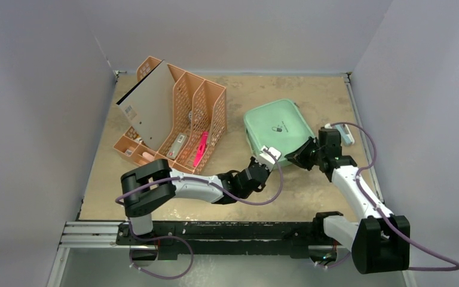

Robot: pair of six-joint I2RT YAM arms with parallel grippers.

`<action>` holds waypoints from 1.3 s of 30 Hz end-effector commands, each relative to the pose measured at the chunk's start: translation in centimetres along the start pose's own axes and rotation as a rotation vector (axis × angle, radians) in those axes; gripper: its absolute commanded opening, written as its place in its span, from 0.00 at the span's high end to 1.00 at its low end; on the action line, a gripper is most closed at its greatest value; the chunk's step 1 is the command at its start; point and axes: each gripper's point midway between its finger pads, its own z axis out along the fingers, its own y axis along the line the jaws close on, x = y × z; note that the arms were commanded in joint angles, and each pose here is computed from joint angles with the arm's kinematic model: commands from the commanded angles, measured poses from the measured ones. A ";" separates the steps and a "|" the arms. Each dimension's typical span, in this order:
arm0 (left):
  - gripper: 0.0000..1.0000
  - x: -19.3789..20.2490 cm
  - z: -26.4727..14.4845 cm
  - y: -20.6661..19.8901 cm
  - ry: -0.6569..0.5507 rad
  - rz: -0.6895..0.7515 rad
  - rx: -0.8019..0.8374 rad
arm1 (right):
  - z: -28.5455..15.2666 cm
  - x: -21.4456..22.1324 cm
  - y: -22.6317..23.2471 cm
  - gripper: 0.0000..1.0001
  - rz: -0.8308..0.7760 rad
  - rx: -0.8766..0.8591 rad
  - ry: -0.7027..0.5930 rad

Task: Organize the medicine kit
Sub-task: Zip the medicine box at the center of the board.

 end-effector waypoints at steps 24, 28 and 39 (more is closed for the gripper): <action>0.93 -2.4 1.1 1.6 -0.025 0.101 0.101 | -3.6 -3.0 -1.6 1.00 -0.201 0.039 0.029; 0.71 -3.1 -0.4 -1.4 -0.071 0.088 0.152 | -3.6 -2.8 -0.9 1.00 -0.155 0.002 0.021; 0.41 -2.5 -0.2 -6.2 -0.101 0.021 0.143 | -4.1 -2.7 -0.5 1.00 -0.098 -0.019 -0.023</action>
